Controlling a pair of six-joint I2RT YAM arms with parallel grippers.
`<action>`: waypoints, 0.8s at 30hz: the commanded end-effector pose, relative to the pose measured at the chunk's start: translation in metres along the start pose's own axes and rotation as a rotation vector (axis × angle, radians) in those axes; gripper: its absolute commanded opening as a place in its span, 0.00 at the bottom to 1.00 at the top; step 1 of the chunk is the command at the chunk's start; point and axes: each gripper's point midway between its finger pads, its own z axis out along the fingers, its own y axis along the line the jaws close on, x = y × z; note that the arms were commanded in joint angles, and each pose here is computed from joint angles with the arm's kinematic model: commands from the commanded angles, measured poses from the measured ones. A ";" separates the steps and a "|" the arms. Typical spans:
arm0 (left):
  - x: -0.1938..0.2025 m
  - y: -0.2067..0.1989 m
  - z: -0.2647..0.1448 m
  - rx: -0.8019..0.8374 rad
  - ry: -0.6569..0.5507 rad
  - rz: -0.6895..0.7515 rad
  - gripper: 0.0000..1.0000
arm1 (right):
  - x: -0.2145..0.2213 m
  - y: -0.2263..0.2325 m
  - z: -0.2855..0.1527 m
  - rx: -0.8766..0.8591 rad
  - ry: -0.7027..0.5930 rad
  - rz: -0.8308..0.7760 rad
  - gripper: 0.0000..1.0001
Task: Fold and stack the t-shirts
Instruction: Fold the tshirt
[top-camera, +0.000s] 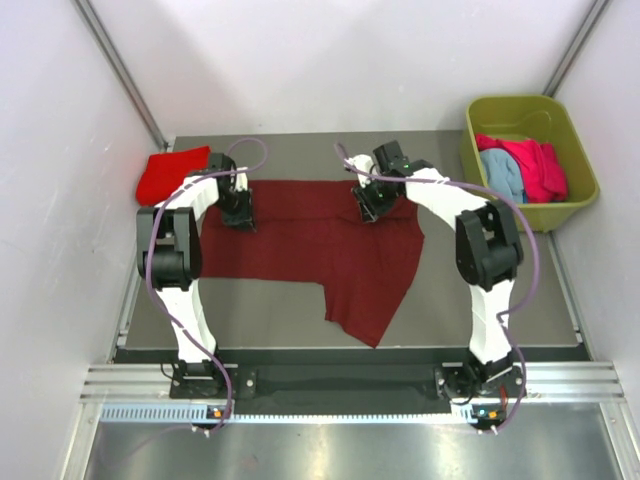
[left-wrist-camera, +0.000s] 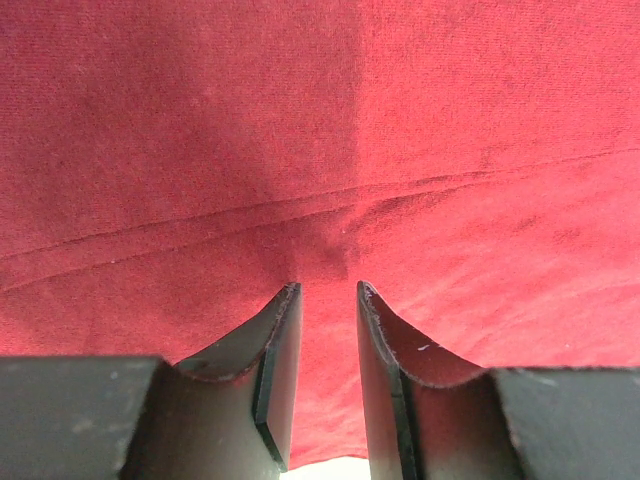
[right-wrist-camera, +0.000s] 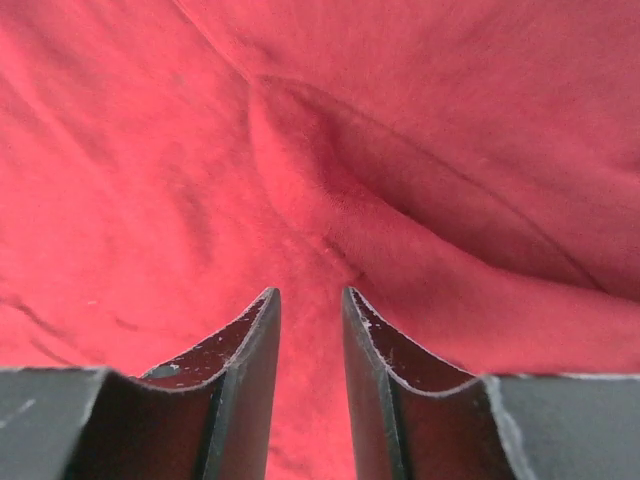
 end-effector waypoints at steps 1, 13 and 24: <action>-0.008 -0.002 -0.010 0.003 -0.038 0.001 0.33 | -0.019 -0.003 -0.001 -0.014 -0.015 -0.037 0.31; -0.006 0.000 -0.014 -0.010 -0.043 0.000 0.33 | -0.013 -0.006 0.025 -0.022 0.018 -0.026 0.31; -0.008 0.001 -0.012 -0.017 -0.041 0.001 0.33 | 0.003 -0.007 0.036 -0.017 0.079 -0.037 0.36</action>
